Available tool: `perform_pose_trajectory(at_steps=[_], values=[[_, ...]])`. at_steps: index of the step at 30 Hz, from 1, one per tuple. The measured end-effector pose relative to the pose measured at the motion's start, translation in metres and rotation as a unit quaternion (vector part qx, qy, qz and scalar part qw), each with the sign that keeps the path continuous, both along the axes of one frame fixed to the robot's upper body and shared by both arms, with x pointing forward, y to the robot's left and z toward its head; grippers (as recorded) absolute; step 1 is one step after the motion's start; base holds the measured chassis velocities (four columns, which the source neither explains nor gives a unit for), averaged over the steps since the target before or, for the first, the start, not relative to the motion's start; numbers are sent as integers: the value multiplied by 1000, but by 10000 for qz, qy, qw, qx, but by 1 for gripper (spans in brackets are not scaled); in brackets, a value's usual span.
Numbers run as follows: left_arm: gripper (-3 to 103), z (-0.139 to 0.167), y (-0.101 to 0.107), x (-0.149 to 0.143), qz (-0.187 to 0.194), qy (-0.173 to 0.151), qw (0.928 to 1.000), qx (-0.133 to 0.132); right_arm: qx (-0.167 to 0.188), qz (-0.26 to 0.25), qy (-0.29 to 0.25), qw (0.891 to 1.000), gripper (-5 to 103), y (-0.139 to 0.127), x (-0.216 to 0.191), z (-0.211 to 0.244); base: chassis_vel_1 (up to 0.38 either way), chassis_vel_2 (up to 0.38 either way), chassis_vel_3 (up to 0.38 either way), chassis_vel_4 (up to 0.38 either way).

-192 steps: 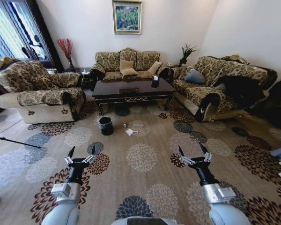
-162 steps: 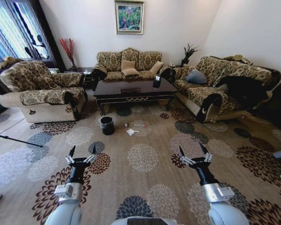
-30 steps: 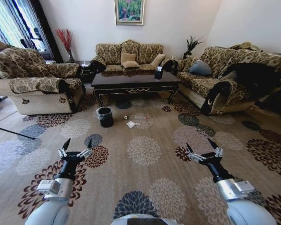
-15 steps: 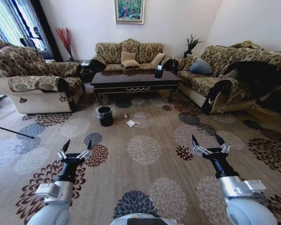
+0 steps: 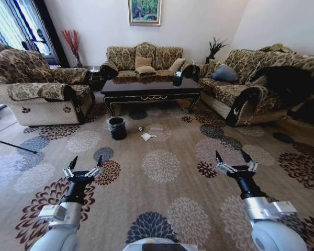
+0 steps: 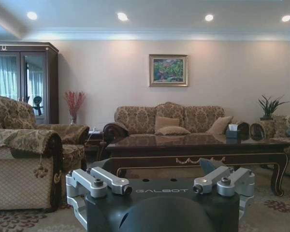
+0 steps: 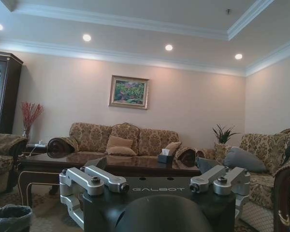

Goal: Move to the front of the table and pick up the trash from the floor, then place it into the trash bin.

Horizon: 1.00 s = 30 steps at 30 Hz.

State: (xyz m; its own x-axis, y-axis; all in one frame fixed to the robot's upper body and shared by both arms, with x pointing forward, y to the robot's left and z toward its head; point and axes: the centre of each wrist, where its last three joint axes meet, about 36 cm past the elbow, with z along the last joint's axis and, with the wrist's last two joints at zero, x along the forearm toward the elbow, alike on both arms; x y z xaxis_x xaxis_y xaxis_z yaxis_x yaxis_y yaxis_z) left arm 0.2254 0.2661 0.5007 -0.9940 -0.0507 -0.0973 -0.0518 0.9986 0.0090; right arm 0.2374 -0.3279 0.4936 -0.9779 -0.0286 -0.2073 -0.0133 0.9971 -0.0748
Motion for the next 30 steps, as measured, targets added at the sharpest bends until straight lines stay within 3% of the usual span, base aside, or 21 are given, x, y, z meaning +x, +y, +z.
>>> perform_pose_trajectory(at_steps=[30], values=[[100, -7, 0, 5, 9, 52, 10000, -28, -30, 169, -55, 9998, 100, -5, 7, -15, 0, 0, 0, 0]])
